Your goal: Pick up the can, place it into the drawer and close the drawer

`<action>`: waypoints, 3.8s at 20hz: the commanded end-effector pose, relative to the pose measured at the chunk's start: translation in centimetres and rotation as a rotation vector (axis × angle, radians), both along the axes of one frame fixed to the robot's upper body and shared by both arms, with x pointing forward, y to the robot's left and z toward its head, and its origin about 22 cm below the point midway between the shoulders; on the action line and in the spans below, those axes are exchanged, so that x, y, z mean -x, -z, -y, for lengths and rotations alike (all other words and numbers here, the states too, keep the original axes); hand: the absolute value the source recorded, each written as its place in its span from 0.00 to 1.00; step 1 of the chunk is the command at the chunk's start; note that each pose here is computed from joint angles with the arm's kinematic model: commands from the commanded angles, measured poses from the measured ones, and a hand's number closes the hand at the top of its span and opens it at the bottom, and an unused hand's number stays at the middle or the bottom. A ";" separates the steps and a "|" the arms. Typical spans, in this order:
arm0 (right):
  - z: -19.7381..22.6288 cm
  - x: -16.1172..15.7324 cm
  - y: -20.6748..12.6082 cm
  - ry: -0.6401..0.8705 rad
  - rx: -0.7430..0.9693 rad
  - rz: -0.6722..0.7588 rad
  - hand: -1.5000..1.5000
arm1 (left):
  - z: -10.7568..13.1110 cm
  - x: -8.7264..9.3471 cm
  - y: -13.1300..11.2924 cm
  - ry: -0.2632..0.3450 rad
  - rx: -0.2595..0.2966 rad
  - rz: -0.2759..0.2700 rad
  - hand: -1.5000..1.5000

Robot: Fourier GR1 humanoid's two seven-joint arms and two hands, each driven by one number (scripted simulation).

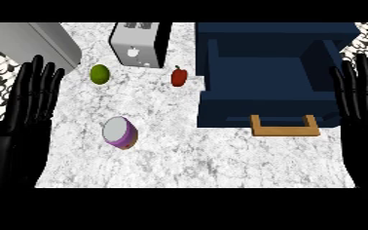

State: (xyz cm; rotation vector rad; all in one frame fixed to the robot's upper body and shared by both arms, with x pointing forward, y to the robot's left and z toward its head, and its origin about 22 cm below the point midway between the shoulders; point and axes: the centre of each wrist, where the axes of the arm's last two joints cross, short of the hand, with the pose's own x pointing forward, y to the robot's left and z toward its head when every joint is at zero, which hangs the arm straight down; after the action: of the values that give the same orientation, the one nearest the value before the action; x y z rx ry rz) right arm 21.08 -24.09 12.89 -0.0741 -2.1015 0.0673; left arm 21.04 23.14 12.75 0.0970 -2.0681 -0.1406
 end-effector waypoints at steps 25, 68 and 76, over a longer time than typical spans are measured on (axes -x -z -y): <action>2.9 3.3 4.9 0.092 0.008 -0.316 0.00 | 5.7 3.3 0.8 -0.089 0.073 -0.395 0.00; 6.4 4.0 6.2 0.110 0.009 -0.298 0.00 | -1.1 0.8 17.6 -0.209 0.067 -0.474 0.00; 4.4 6.3 4.5 0.114 0.013 -0.293 0.00 | -3.2 1.4 17.4 -0.201 0.063 -0.494 0.00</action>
State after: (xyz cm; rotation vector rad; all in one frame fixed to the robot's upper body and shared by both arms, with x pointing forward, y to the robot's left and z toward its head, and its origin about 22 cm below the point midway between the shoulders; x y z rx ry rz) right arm 16.13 -29.97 7.64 -0.1747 -1.7941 0.0108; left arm 20.54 25.37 -4.82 0.2179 -1.5643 0.0281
